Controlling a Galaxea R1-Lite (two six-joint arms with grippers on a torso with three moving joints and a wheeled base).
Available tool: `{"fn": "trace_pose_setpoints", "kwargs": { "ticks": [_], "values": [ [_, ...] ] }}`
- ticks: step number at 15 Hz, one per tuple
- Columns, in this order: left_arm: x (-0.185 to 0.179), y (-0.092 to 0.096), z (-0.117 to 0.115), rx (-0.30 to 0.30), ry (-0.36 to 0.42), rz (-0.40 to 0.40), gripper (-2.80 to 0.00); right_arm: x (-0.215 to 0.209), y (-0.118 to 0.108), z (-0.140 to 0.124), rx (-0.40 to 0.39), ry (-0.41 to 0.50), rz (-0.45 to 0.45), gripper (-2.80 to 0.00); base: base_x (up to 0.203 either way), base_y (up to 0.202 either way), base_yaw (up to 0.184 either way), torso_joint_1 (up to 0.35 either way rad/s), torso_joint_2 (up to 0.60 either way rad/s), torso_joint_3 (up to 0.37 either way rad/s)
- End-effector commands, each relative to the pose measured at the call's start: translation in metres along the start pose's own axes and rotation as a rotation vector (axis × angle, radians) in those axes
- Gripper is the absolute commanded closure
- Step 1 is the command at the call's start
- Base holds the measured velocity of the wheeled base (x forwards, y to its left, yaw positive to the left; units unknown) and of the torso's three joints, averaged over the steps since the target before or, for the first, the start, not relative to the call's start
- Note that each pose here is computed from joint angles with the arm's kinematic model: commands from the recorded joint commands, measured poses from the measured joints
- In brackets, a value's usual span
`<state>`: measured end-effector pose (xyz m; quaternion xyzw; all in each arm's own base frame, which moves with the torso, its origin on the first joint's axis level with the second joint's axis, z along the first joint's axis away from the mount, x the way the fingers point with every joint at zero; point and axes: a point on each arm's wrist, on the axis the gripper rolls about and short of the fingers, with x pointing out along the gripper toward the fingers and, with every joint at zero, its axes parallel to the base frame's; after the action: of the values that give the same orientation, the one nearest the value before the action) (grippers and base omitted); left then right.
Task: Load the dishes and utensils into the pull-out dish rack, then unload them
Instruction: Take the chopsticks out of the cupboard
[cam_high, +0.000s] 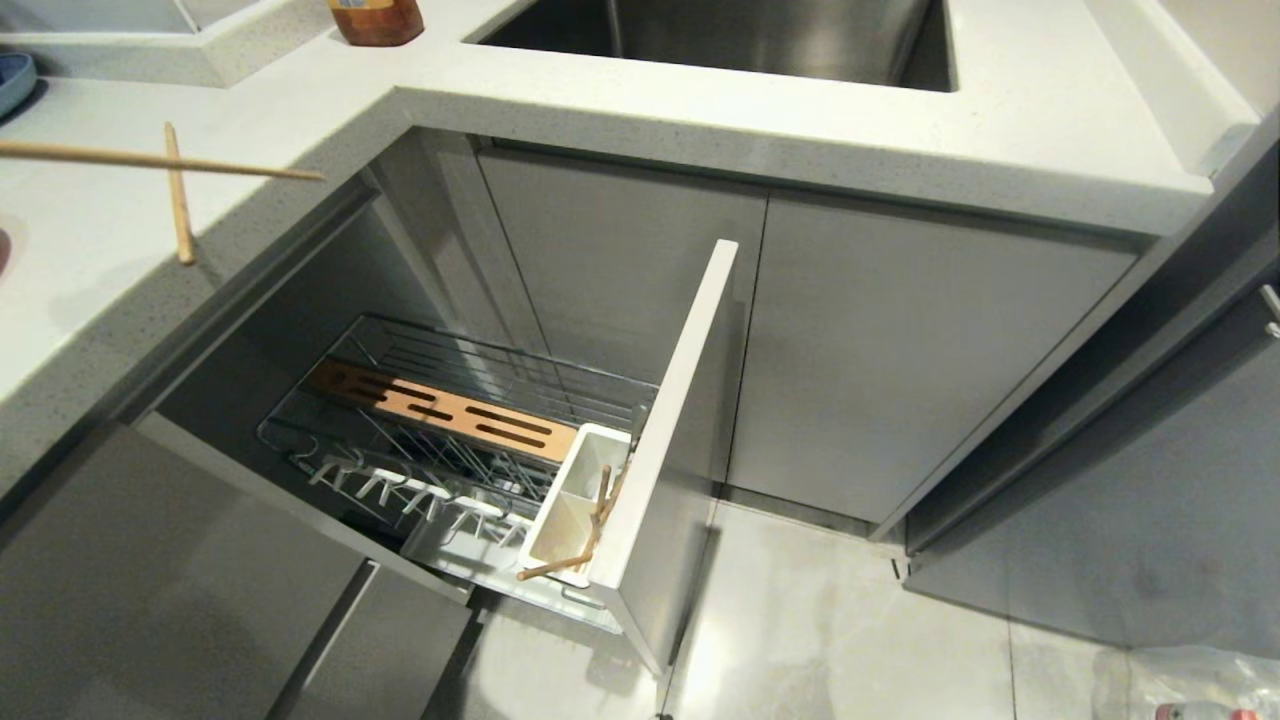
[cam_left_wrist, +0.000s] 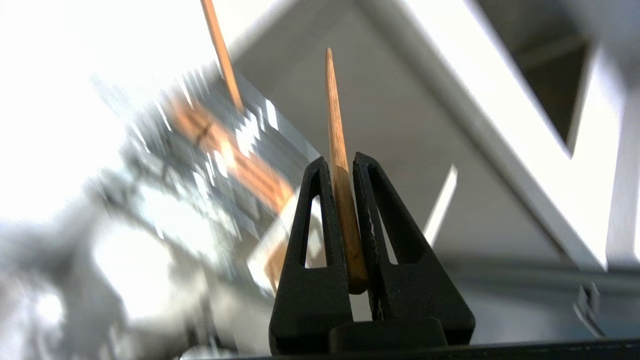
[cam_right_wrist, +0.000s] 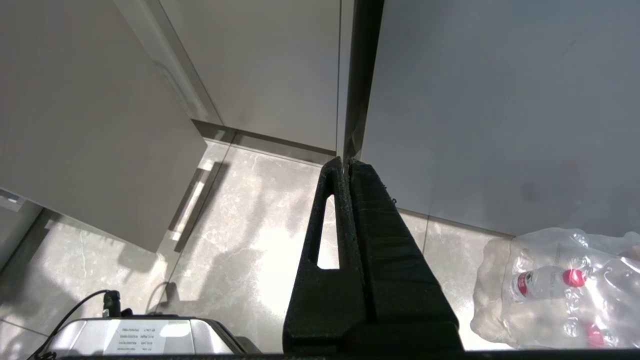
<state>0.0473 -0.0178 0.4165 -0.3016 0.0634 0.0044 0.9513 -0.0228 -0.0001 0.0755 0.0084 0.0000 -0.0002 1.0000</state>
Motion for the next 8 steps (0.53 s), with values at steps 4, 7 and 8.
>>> {"fn": "trace_pose_setpoints", "kwargs": {
  "ticks": [4,7,8],
  "values": [
    [-0.064,0.024,0.035,0.096,-0.331,-0.011,0.00,0.000,0.000,0.000,0.000,0.002,0.000,0.00,0.000,0.000,0.000,0.000,0.00,0.000],
    [-0.073,0.023,0.037,0.121,-0.446,0.107,0.00,0.000,0.000,0.000,0.000,0.003,0.000,0.00,0.000,0.000,0.000,0.000,0.00,0.000],
    [-0.071,0.021,0.035,0.131,-0.478,0.176,0.00,0.000,0.000,0.000,0.000,0.002,0.000,0.00,0.000,0.000,0.000,0.000,0.00,0.000]
  ]
}}
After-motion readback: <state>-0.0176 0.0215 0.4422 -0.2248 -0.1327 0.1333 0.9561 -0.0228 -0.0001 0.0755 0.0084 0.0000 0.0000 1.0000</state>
